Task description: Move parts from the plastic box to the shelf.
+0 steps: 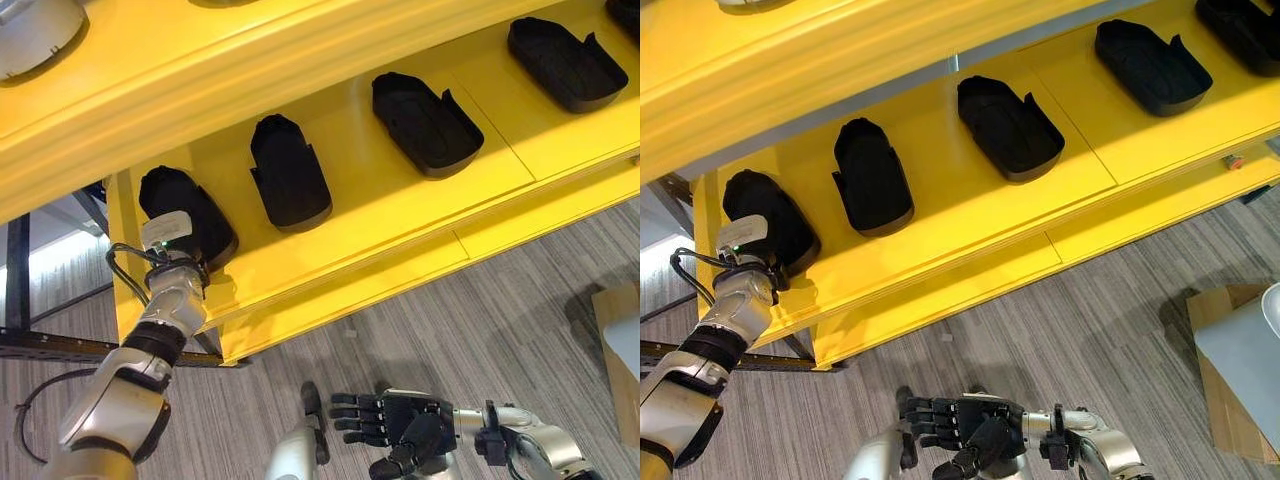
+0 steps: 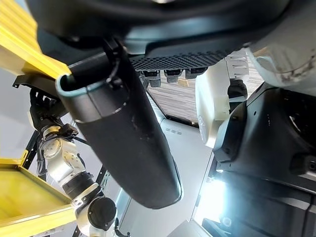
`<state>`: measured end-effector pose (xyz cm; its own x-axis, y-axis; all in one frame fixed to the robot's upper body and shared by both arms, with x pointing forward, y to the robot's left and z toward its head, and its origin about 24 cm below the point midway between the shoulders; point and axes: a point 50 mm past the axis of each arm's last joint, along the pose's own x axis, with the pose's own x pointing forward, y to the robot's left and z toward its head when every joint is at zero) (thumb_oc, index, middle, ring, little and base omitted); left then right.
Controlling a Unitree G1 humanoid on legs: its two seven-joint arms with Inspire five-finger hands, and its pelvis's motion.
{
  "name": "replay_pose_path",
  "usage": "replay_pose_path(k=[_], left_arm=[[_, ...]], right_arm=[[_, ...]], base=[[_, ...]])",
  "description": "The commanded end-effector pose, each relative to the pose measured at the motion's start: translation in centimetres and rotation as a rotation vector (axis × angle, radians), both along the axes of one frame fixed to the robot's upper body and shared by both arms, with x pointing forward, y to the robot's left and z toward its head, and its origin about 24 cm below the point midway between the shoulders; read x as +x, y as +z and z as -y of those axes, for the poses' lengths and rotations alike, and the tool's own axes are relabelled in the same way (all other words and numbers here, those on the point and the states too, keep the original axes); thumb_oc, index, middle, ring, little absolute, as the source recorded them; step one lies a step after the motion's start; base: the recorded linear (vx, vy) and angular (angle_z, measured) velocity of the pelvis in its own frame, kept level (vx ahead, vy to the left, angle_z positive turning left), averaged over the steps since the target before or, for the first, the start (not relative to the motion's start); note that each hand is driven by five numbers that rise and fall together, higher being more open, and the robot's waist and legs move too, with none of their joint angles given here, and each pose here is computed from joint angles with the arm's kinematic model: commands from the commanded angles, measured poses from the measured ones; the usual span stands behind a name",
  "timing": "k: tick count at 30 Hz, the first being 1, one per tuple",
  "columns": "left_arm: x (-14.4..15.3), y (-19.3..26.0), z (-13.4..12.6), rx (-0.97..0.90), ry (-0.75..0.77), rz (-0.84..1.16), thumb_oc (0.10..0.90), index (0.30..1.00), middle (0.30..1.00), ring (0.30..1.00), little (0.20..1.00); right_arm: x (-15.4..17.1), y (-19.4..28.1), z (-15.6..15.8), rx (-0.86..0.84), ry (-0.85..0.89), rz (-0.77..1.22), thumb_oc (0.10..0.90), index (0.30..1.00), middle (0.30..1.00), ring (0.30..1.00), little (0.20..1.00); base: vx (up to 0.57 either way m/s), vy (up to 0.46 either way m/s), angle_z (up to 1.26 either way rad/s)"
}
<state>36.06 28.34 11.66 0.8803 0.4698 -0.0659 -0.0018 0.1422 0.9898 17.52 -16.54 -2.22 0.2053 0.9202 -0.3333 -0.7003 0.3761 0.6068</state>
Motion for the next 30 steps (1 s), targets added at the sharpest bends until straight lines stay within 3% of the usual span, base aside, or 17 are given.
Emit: replay_pose_path(k=[1,15,30], left_arm=[[-0.2,4.8,-3.3,0.243,0.164,0.152,0.900,1.000,1.000,1.000,1.000],[-1.4,5.5,-5.6,0.355,0.293,0.070,0.900,1.000,1.000,1.000,1.000],[-1.6,7.2,-5.7,0.557,0.282,0.004,0.900,1.000,1.000,1.000,1.000]], right_arm=[[0.3,2.4,-3.6,0.237,0.083,0.087,0.900,1.000,1.000,1.000,1.000],[0.6,2.7,-4.0,0.240,0.089,0.095,0.900,1.000,1.000,1.000,1.000],[1.0,3.1,-4.9,0.268,0.084,0.111,0.900,1.000,1.000,1.000,1.000]], base=[[0.00,0.000,0.00],[0.00,0.000,0.00],[0.00,-0.005,0.00]])
